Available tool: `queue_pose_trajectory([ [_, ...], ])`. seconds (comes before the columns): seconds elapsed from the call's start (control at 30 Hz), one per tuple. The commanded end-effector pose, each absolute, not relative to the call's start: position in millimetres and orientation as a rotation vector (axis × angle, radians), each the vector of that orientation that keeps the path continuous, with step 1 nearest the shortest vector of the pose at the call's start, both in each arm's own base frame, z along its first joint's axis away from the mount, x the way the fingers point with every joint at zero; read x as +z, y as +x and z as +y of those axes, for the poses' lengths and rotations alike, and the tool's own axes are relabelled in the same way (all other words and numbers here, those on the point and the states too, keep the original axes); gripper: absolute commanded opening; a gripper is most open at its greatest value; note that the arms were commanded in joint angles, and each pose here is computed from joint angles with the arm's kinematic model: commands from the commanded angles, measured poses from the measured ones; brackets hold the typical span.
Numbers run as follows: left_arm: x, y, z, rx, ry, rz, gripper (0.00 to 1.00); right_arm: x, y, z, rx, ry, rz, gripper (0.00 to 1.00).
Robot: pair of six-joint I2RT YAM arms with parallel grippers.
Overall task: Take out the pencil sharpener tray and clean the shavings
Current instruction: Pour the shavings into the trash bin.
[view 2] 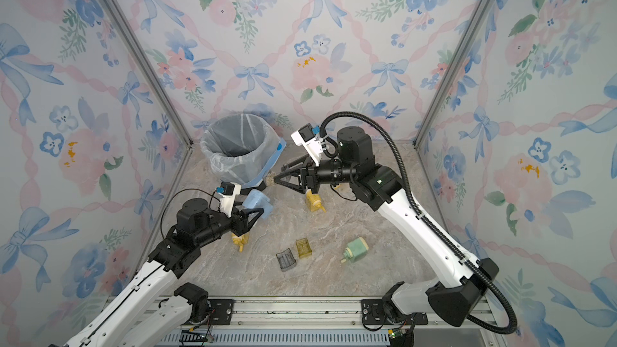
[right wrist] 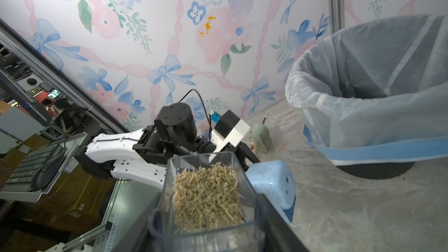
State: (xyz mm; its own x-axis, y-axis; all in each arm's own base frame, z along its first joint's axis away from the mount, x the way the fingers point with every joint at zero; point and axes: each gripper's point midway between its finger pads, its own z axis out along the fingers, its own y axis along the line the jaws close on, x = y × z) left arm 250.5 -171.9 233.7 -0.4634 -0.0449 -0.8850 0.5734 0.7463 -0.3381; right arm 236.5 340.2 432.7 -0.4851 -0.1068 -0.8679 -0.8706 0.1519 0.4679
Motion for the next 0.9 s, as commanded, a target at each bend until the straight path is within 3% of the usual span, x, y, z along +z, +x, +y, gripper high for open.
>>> queue_pose_trajectory([
  [0.0, 246.7, 258.6, -165.8, -0.718, 0.356, 1.872, 0.0, 450.2, 250.6, 357.1, 1.451, -0.898, 1.728, 0.4],
  [0.57, 227.1, 261.4, -173.0, -0.76, 0.349, 1.949, 0.0, 423.0, 334.2, 453.4, 1.522, -0.689, 1.979, 0.35],
  [0.87, 218.2, 254.3, -184.1, -0.798, 0.383, 1.976, 0.0, 424.1, 381.8, 479.1, 1.752, -0.418, 2.006, 0.35],
])
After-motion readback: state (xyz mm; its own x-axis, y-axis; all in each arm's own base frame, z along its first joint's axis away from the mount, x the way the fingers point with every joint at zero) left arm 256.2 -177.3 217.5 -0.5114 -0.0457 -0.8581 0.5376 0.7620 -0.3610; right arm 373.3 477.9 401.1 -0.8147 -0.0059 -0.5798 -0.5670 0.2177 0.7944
